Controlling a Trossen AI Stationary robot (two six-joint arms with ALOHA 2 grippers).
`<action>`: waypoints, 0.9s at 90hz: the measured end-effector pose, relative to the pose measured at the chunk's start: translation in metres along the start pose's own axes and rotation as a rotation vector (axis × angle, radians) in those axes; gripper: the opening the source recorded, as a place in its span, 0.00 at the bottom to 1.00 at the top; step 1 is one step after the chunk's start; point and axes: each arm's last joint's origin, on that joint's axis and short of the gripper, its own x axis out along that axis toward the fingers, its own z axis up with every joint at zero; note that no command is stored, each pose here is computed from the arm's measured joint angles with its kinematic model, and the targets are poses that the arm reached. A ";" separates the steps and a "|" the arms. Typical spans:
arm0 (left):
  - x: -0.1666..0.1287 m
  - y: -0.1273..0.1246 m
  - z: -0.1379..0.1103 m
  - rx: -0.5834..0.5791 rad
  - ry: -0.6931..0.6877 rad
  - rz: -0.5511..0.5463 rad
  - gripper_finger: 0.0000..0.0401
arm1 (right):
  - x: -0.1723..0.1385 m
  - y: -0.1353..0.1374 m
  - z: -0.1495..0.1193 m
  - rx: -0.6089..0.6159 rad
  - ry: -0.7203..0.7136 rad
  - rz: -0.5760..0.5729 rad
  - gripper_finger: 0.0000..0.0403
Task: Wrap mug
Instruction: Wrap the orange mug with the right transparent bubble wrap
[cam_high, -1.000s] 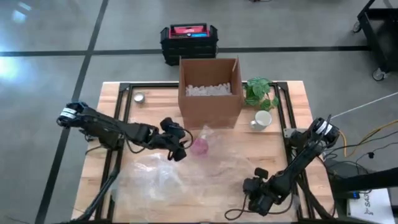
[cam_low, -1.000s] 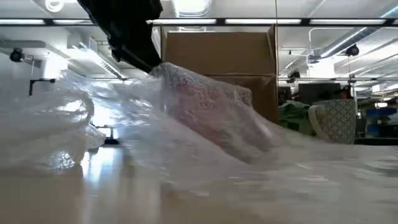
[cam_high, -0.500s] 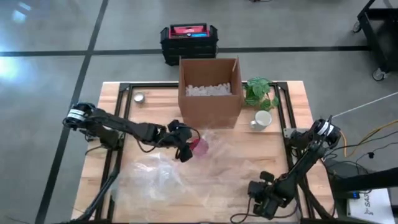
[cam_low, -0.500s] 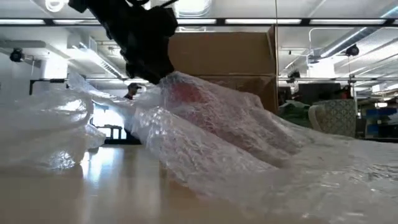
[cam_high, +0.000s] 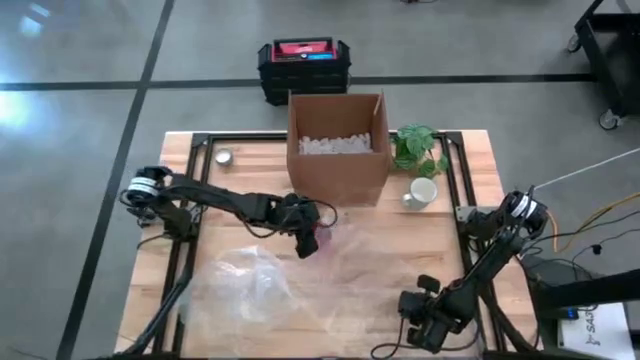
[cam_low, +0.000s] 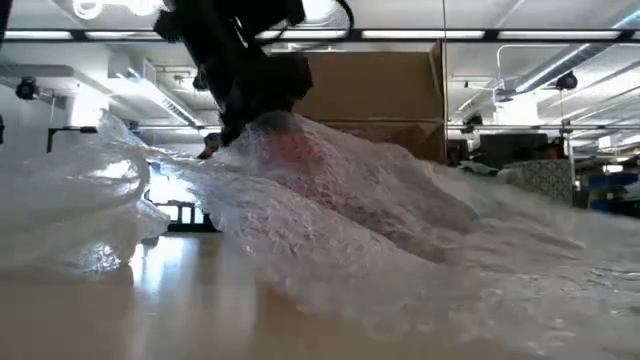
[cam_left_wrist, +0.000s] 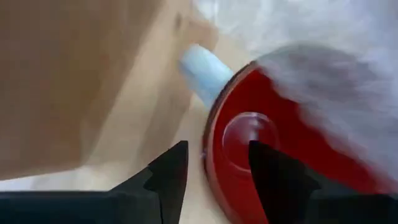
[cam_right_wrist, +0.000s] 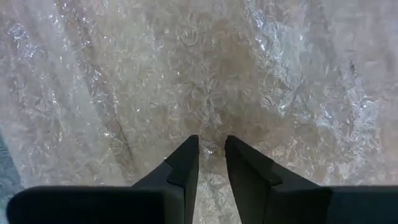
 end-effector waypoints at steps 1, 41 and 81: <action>0.001 0.000 0.000 0.003 0.007 0.000 0.35 | 0.000 0.000 0.000 0.000 0.000 0.000 0.15; 0.009 -0.005 0.010 0.110 0.105 0.103 0.04 | 0.000 -0.001 0.002 -0.034 -0.027 -0.010 0.12; -0.090 0.013 0.016 0.068 0.023 0.175 0.03 | 0.005 -0.011 0.028 -0.118 -0.073 -0.055 0.11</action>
